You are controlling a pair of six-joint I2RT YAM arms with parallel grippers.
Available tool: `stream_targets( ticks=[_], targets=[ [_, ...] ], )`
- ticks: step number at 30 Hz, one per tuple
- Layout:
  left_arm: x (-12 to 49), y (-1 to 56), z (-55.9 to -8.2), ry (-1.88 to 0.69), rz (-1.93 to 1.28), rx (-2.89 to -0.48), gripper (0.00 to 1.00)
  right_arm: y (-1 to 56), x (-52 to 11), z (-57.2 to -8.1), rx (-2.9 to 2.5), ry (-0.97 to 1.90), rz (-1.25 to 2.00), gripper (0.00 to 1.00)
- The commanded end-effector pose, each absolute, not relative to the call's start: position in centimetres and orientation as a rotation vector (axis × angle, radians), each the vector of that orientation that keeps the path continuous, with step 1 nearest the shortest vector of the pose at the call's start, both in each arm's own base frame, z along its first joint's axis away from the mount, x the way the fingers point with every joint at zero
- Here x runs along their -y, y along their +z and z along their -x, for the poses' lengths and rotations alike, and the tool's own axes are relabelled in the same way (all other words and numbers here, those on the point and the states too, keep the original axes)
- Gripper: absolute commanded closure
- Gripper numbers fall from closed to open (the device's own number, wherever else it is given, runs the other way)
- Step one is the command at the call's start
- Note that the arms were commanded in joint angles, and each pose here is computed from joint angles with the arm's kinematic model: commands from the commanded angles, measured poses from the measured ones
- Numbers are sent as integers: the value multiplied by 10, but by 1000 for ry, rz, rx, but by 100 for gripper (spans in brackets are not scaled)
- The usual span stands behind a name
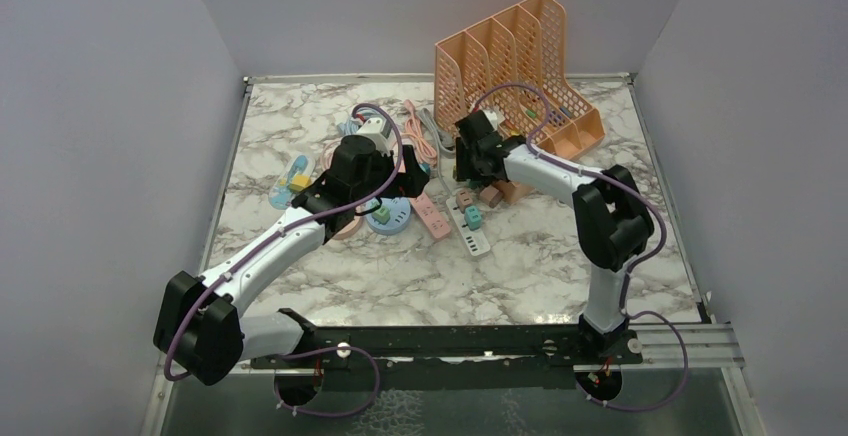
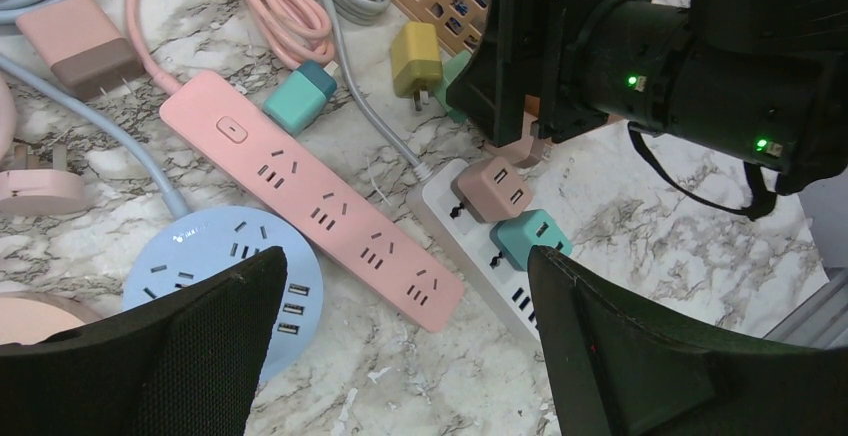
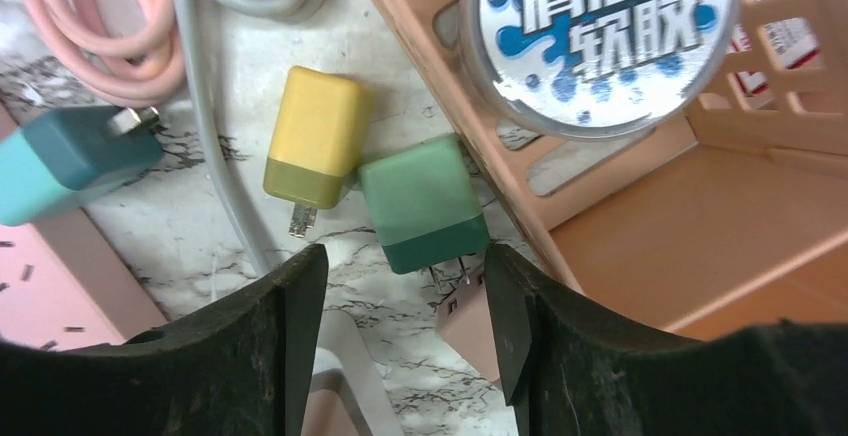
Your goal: Insert the plug
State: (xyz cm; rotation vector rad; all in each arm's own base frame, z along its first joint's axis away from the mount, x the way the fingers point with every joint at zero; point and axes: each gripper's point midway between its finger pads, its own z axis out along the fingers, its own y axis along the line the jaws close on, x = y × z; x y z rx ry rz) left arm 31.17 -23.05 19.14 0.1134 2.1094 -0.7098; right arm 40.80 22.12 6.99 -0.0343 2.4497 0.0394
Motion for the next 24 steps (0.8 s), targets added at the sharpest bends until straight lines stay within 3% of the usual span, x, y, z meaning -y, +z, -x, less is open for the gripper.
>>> stream_targets(
  ticks=[1,11,24],
  targets=[
    [231,198,-310,-736,-116,-2095,7,47,-213,-411,-2473,-35,127,41],
    [235,194,-315,-742,-110,-2109,7,17,-209,-417,-2521,-137,221,40],
    [236,195,-317,-736,-111,-2111,7,25,-226,-438,-2421,-64,352,42]
  ],
)
